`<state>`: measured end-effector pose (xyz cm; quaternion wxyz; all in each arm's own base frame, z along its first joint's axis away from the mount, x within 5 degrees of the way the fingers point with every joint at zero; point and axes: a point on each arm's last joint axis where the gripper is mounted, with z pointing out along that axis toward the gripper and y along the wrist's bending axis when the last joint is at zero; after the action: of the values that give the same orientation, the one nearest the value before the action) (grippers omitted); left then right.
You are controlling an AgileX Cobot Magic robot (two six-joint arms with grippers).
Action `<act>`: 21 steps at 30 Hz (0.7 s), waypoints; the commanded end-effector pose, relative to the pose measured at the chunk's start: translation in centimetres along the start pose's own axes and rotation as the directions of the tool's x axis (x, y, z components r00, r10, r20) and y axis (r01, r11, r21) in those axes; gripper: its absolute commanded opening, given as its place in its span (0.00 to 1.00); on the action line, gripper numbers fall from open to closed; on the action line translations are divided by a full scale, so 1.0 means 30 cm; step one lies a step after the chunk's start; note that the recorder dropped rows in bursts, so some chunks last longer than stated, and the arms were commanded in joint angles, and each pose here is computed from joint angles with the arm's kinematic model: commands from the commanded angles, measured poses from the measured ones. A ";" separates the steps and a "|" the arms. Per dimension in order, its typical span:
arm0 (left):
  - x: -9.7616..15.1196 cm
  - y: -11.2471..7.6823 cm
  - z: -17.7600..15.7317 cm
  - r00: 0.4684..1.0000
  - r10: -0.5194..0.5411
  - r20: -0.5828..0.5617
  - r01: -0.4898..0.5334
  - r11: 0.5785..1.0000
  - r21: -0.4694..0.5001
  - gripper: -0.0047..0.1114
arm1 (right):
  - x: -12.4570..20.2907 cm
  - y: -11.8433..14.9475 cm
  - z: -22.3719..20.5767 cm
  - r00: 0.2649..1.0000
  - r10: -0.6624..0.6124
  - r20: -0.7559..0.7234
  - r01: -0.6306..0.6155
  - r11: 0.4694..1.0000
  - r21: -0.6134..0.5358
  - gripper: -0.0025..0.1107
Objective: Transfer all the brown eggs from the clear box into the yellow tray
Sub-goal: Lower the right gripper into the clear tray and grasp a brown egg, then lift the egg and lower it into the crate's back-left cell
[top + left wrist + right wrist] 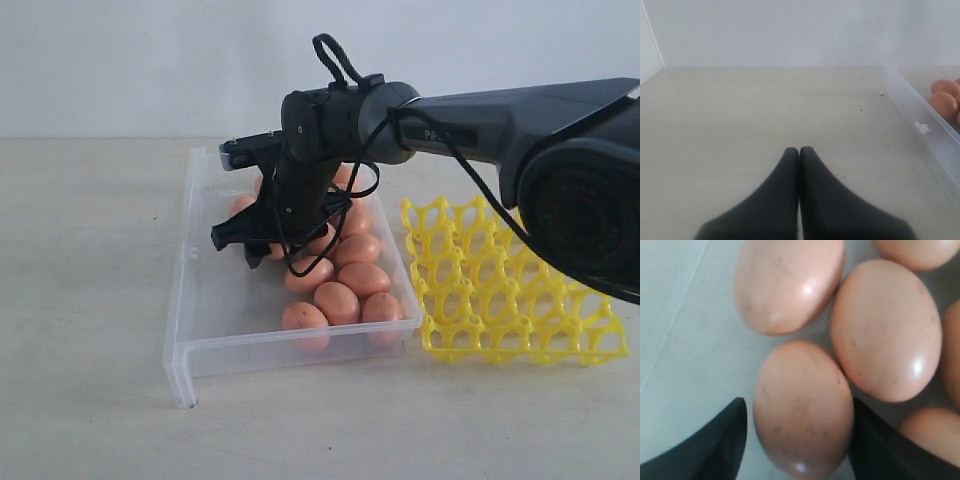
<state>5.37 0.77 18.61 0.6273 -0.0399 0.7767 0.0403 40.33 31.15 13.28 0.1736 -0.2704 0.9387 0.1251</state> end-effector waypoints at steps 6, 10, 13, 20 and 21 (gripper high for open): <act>-0.004 -0.002 0.001 1.000 -0.004 0.011 0.004 1.000 0.008 0.00 | -0.001 -0.007 0.014 0.997 -0.072 0.011 0.072 0.997 0.014 0.21; -0.004 -0.002 0.001 1.000 -0.004 0.011 0.004 1.000 0.008 0.00 | -0.020 -0.007 0.013 0.993 -0.087 0.073 0.086 0.996 0.020 0.03; -0.004 -0.002 0.001 1.000 -0.004 0.011 0.004 1.000 0.008 0.00 | -0.044 -0.003 -0.010 0.987 -0.087 0.135 0.084 0.996 0.022 0.03; -0.004 -0.002 0.001 1.000 -0.004 0.011 0.004 1.000 0.008 0.00 | 0.023 0.014 -0.185 0.983 -0.041 0.177 0.042 0.999 0.000 0.02; -0.004 -0.002 0.001 1.000 -0.004 0.011 0.004 1.000 0.008 0.00 | 0.068 0.006 -0.210 0.970 -0.037 0.241 0.035 0.999 0.013 0.02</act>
<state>5.37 0.77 18.61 0.6273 -0.0399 0.7767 0.0403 38.73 29.84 18.26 0.2661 -0.2770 0.9109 0.1509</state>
